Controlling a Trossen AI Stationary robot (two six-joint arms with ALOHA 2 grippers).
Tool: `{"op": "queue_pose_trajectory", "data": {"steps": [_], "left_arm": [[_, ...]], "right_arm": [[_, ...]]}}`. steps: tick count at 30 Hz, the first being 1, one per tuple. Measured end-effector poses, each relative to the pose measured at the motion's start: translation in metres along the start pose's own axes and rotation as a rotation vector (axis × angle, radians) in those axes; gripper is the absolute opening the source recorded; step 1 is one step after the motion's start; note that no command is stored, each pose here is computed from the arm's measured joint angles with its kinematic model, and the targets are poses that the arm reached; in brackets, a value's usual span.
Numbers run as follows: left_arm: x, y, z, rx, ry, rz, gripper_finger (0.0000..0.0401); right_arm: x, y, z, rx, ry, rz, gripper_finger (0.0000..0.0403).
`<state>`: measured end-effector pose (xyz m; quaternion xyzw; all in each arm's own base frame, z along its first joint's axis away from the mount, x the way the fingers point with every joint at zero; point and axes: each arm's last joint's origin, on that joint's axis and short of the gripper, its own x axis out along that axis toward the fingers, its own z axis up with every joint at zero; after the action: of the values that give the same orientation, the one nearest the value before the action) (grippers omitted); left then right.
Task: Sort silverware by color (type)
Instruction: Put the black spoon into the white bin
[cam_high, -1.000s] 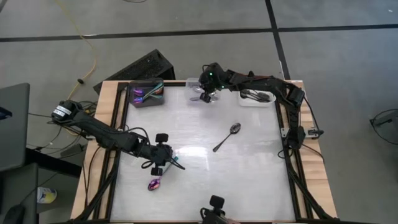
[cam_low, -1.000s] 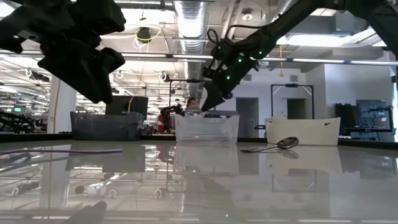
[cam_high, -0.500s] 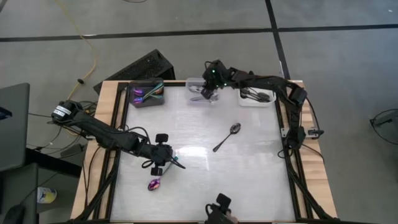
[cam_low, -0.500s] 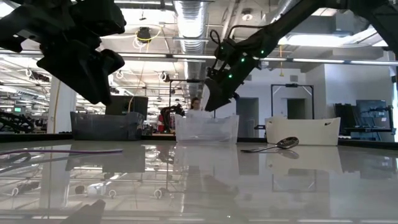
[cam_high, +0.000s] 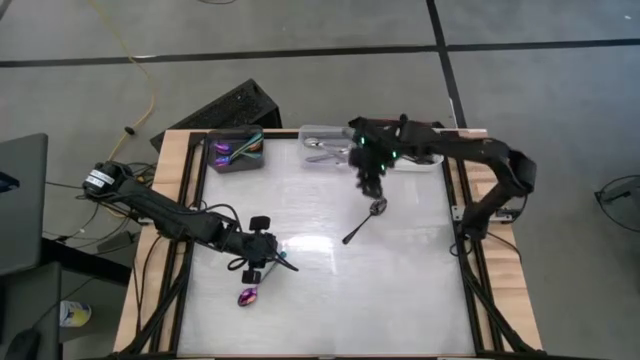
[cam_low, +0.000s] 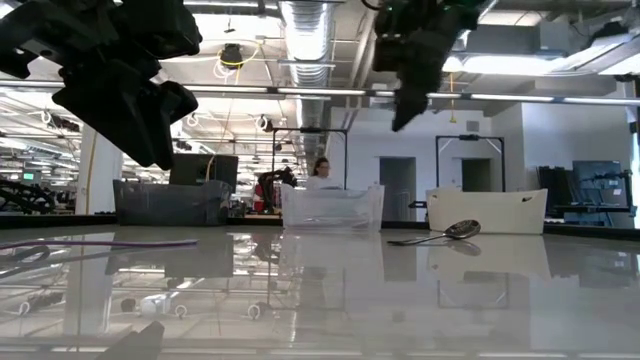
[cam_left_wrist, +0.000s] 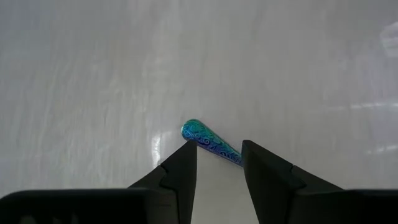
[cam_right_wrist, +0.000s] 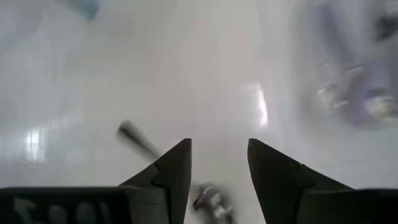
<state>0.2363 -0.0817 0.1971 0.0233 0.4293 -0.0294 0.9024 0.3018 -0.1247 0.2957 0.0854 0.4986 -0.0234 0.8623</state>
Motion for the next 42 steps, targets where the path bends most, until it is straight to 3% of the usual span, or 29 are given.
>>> {"op": "queue_pose_trajectory", "data": {"steps": [9, 18, 35, 38, 42], "left_arm": [[0.0, 0.0, 0.0, -0.004, -0.003, 0.0, 0.0114], [0.0, 0.0, 0.001, -0.044, -0.009, 0.002, 0.0114], [0.0, 0.0, 0.005, -0.059, -0.056, 0.006, 0.0114], [0.0, 0.0, 0.005, -0.05, -0.057, 0.016, 0.0114], [0.0, 0.0, 0.005, -0.05, -0.059, 0.026, 0.0114]], "right_arm": [[0.053, 0.055, -0.044, -0.294, 0.081, 0.091, 0.0171], [0.08, 0.069, -0.068, -0.494, 0.102, 0.032, 0.0171], [0.144, 0.05, -0.091, -0.472, 0.316, 0.071, 0.0167], [0.147, 0.049, -0.092, -0.469, 0.334, 0.065, 0.0146], [0.146, 0.049, -0.092, -0.46, 0.334, 0.05, 0.0079]]}}
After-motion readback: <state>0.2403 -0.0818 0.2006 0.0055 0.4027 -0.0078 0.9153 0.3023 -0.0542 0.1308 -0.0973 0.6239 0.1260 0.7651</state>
